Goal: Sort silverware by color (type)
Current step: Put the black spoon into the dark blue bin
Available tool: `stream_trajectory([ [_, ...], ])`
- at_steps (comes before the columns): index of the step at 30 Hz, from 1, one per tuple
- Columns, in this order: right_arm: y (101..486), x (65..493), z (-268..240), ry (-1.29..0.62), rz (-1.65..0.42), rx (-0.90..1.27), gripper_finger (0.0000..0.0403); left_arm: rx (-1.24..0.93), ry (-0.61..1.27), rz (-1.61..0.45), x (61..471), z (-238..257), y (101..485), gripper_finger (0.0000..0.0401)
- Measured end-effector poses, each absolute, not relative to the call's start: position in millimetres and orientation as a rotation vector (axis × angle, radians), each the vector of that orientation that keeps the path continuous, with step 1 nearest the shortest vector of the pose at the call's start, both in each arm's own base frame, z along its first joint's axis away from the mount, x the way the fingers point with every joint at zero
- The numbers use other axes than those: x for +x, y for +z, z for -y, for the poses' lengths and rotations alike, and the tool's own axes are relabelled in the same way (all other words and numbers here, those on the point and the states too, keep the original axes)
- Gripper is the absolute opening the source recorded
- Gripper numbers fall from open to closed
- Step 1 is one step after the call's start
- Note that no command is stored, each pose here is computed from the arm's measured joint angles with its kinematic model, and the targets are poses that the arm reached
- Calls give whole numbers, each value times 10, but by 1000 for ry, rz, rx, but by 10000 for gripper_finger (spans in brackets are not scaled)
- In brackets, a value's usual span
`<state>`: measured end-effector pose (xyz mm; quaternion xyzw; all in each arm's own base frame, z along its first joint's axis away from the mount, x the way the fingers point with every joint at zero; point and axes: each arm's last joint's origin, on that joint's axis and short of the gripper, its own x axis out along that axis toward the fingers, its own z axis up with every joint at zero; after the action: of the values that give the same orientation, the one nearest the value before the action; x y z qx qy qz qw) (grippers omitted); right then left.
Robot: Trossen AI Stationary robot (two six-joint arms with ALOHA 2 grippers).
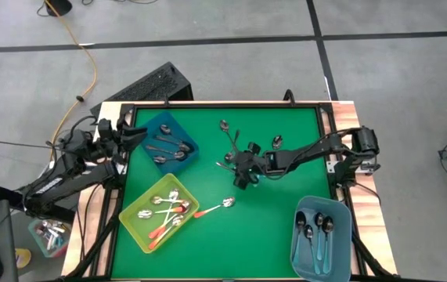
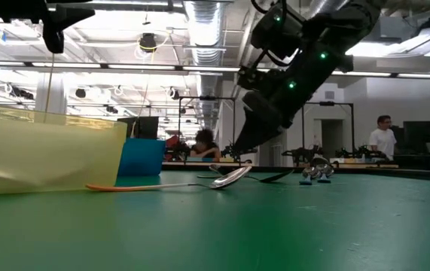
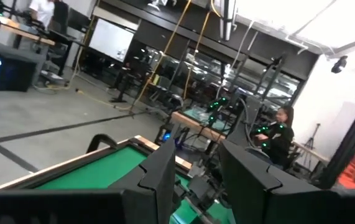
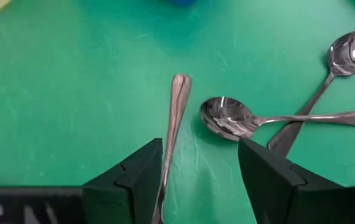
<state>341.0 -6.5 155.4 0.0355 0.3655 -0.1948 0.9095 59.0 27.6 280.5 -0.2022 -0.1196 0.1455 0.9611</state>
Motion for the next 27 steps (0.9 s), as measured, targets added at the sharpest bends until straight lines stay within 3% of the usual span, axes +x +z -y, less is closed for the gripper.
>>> stream_trajectory([
  [19,1166,3494,47,-393,-796,48,217,-404,359,256,583,-294,2803,110],
  [27,1145,3469,43,-410,-826,68,148,-405,359,256,583,-294,2803,110],
])
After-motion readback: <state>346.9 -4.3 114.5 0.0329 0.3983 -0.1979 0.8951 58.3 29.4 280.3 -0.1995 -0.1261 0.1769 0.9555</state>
